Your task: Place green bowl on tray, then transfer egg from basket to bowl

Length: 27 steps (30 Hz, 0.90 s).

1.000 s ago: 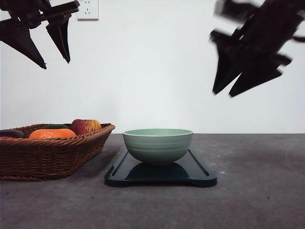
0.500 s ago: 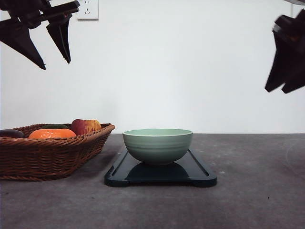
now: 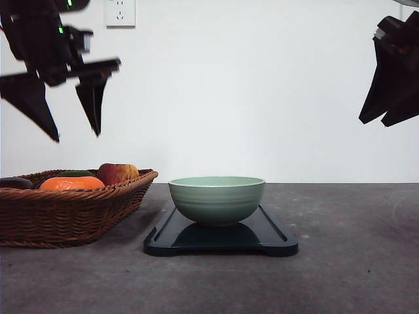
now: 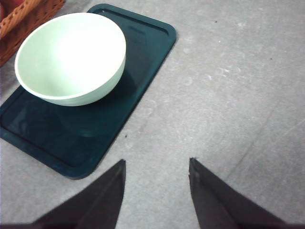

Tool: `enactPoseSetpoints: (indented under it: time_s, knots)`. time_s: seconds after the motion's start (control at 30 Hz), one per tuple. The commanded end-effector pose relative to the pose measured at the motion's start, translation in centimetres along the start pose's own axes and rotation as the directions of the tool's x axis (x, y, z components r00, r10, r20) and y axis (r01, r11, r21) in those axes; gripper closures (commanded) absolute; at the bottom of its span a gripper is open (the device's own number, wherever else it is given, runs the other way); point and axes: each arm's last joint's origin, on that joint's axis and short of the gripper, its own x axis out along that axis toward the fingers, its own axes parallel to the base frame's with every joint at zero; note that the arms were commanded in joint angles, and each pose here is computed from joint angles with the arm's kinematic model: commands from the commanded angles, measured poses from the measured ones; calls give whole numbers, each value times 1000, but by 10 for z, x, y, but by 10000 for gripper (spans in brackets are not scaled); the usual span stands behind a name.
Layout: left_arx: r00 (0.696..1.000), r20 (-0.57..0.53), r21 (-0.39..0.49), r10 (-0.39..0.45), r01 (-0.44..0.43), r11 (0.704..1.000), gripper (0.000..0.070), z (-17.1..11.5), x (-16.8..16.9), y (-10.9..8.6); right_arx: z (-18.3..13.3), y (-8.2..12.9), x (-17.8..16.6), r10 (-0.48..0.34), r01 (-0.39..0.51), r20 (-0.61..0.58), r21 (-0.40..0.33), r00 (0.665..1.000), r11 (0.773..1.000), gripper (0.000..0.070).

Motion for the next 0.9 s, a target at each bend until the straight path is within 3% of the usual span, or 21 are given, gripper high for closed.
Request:
enactPoseSetpoints:
  time_s: [0.0,0.5,0.87]
  knots:
    - [1000,-8,-13,6,-6,1000,272,4,10,-2,2,0,1,3,-3,7,-13,1000,1000,441]
    - [991,-132,-22,35,-38,999,272,0,82,-1,2,0,1,3,-3,7,-13,1000,1000,441]
    - [987,-143,-19,66,-69,997,272,-2,93,0,2,0,1,3,-2,7,-14,1000,1000,441]
